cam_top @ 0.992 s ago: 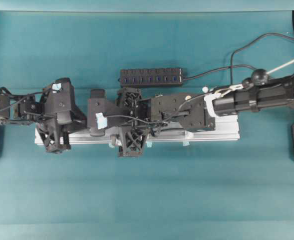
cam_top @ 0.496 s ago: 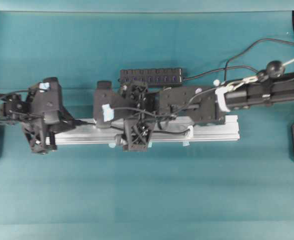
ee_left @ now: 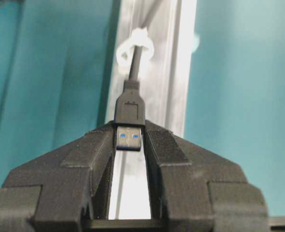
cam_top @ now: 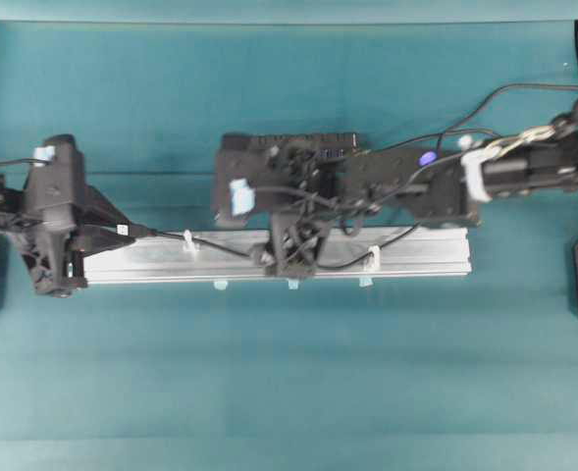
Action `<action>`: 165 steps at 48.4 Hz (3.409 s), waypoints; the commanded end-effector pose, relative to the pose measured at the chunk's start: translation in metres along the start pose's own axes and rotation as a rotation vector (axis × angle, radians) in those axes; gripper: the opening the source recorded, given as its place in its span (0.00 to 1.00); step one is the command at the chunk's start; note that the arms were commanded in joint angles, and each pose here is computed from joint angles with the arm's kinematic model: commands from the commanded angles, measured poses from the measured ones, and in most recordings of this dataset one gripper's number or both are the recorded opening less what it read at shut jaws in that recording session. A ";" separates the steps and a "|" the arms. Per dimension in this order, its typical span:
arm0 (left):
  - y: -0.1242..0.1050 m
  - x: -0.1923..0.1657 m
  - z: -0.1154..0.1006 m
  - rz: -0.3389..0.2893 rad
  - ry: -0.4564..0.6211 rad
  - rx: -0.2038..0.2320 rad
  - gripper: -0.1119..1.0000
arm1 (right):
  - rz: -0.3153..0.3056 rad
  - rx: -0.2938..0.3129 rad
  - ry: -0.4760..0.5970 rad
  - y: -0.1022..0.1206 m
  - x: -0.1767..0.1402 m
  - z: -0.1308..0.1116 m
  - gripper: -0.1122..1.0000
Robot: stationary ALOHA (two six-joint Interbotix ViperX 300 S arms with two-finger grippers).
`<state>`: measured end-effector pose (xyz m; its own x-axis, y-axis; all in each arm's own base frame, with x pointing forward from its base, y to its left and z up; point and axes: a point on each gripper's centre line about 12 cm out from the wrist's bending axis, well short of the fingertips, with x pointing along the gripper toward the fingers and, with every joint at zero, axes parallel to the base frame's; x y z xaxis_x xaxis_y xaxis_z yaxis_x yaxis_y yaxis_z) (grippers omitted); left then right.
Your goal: Pass the USB cable through three rings with both arms.
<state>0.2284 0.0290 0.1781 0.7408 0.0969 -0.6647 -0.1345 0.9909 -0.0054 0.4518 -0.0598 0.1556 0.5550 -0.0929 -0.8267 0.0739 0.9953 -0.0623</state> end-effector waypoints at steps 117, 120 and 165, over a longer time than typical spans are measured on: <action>-0.002 -0.018 0.046 -0.003 -0.092 0.012 0.11 | -0.020 0.138 -0.175 -0.013 -0.087 -0.018 0.71; -0.001 -0.018 0.046 -0.002 -0.092 0.010 0.11 | -0.020 0.138 -0.174 -0.013 -0.087 -0.018 0.71; -0.001 -0.018 0.046 -0.002 -0.095 0.005 0.11 | -0.003 0.117 -0.227 -0.004 -0.076 -0.017 0.71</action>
<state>0.2425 0.0299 0.2167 0.7839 0.1002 -0.6127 -0.1310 0.9914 -0.0055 0.3939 -0.0564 0.2042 0.7103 -0.1129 -0.6948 0.1616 0.9868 0.0049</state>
